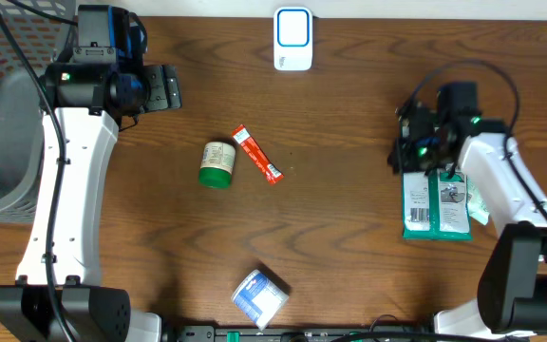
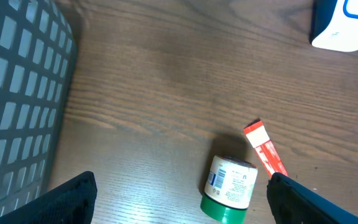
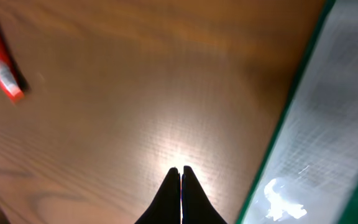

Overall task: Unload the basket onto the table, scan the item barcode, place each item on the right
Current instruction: 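Lower the gloves pack onto the right side beside the wipes pack, then release the gloves pack and move the right gripper left toward the red stick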

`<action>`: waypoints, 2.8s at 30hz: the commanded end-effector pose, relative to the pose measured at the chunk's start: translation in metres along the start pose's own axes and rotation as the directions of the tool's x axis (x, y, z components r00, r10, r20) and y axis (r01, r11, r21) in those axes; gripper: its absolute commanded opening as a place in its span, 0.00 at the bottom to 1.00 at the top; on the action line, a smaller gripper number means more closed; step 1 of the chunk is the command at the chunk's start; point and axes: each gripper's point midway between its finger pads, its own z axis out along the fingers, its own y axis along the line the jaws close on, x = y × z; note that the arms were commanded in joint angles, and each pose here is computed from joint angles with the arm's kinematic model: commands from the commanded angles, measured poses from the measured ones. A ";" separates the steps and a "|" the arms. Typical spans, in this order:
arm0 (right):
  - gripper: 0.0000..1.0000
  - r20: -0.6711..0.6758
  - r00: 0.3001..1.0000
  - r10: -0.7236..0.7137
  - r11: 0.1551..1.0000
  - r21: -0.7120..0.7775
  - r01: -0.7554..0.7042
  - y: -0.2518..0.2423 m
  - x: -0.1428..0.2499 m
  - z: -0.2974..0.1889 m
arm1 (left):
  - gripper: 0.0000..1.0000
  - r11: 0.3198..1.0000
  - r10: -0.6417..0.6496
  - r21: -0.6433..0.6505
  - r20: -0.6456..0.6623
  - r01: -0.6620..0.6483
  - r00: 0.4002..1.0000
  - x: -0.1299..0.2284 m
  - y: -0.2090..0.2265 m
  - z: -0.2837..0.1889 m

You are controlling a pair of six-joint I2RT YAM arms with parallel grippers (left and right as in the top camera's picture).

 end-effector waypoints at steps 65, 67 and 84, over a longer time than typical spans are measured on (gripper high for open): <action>0.81 0.137 0.960 -0.243 0.946 -0.186 0.266 0.131 -0.037 0.008 | 0.88 1.000 0.004 -0.016 -0.014 -0.004 1.000 0.002 0.003 0.005; 0.91 0.121 0.948 -0.294 0.927 -0.206 0.314 0.154 -0.027 0.013 | 0.88 1.000 0.004 -0.016 -0.014 -0.004 1.000 0.002 0.003 0.005; 0.93 -0.003 0.813 -0.583 0.799 -0.187 0.572 0.243 0.055 0.037 | 0.88 1.000 0.004 -0.016 -0.014 -0.004 1.000 0.002 0.003 0.005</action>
